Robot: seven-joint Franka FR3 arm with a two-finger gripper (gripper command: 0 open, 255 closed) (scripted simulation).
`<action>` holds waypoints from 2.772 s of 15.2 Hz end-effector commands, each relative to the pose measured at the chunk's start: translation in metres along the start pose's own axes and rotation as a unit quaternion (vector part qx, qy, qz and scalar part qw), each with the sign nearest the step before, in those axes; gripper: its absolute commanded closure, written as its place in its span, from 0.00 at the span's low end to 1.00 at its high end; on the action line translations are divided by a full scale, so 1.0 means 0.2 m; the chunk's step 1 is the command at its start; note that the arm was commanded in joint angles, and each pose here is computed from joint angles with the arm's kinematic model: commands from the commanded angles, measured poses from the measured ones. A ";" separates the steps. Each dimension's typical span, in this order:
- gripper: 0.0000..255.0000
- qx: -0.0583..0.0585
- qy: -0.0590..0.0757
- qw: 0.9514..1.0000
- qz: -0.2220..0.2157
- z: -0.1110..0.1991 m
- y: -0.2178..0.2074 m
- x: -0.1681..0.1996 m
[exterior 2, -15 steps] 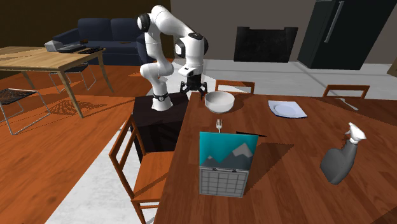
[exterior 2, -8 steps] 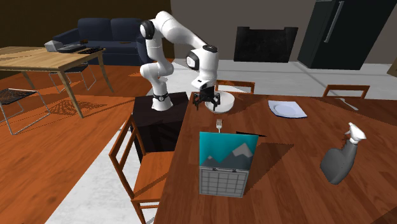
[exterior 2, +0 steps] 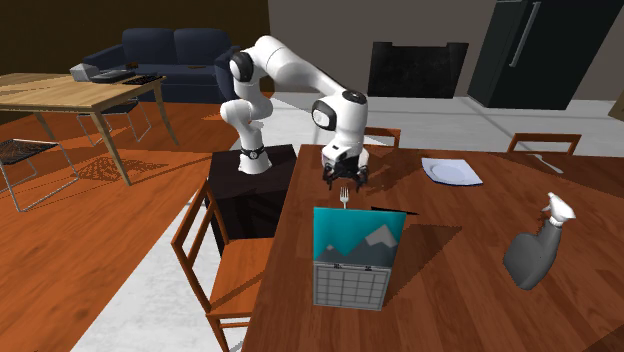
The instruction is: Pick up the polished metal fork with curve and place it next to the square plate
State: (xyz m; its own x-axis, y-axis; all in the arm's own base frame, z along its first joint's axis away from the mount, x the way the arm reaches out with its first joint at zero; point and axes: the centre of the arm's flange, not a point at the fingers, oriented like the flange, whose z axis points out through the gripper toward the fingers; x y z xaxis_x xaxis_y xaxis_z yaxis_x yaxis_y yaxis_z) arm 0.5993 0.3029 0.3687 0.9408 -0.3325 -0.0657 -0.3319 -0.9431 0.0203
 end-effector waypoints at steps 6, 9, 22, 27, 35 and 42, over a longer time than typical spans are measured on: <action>0.00 0.001 0.000 1.000 0.003 0.19 -0.03 0.02; 0.00 0.001 0.000 1.000 0.003 0.20 -0.03 0.02; 1.00 0.001 0.000 1.000 0.003 0.20 -0.04 0.02; 1.00 0.001 0.000 1.000 0.003 0.15 -0.03 0.01; 1.00 0.001 0.000 1.000 0.003 -0.06 -0.03 0.00; 1.00 0.001 0.000 1.000 0.003 -0.24 -0.02 -0.01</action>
State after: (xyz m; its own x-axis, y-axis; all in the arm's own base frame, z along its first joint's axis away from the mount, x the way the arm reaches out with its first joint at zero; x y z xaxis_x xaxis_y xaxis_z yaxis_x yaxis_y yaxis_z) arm 0.6019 0.3082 0.4128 0.9390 -0.3377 -0.0656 -0.3373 -0.9412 0.0186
